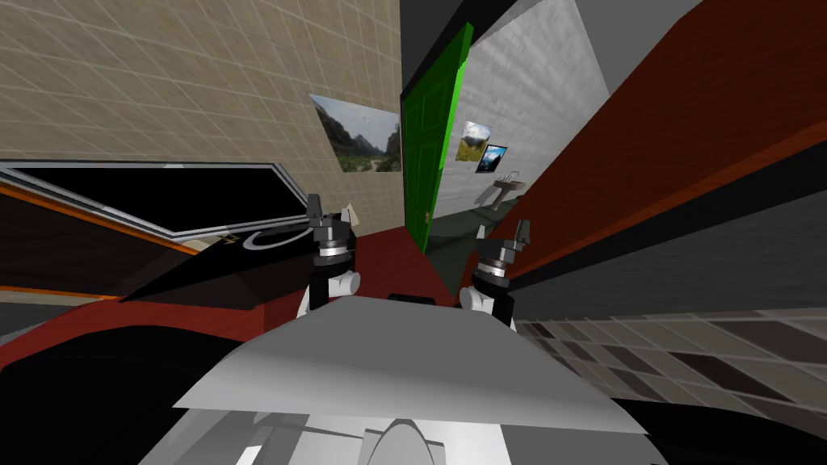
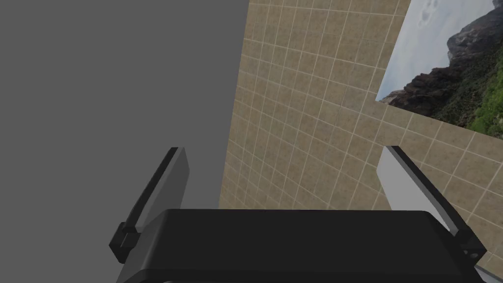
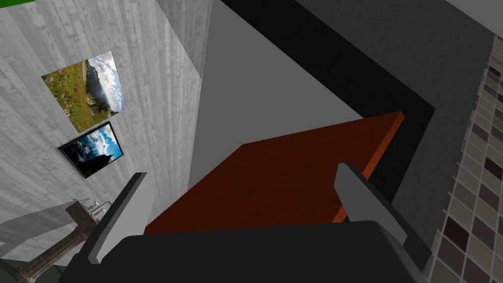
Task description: Push the door open
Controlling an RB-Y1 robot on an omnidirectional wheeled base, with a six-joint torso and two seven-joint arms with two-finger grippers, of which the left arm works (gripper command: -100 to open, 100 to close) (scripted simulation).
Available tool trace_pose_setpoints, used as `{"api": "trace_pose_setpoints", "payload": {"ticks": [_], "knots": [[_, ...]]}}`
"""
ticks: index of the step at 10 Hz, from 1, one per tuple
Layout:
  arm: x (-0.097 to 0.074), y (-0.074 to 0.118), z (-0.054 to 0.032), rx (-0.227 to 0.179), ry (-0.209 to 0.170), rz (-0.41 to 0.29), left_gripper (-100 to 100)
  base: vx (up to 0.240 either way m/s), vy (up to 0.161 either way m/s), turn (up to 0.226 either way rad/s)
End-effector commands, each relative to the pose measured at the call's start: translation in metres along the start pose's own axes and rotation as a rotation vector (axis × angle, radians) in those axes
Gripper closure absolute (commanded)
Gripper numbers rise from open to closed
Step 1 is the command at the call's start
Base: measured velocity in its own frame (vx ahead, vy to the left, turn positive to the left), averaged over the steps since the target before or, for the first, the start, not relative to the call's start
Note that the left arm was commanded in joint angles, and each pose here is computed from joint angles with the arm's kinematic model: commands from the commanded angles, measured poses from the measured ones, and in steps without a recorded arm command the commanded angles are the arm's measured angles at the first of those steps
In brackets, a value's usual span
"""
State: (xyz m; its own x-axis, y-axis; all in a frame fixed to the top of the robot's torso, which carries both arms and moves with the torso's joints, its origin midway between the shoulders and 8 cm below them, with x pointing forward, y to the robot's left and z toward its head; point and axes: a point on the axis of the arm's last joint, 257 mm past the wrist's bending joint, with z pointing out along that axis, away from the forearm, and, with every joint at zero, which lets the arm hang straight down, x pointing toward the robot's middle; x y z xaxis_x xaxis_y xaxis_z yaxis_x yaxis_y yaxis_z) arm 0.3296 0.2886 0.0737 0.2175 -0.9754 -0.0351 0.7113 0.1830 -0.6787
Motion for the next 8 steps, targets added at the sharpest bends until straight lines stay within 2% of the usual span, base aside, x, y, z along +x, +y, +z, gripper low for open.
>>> {"api": "trace_pose_setpoints", "payload": {"ticks": [1, 5, 8], "knots": [[0.005, 0.009, -0.0014, -0.012, 0.012, -0.013, -100, 0.047, 0.005, -0.067], [0.016, 0.028, -0.0049, -0.038, 0.035, -0.04, -100, 0.094, 0.029, -0.057], [0.029, 0.049, -0.0097, -0.067, 0.059, -0.069, -100, 0.095, 0.031, -0.076]]}}
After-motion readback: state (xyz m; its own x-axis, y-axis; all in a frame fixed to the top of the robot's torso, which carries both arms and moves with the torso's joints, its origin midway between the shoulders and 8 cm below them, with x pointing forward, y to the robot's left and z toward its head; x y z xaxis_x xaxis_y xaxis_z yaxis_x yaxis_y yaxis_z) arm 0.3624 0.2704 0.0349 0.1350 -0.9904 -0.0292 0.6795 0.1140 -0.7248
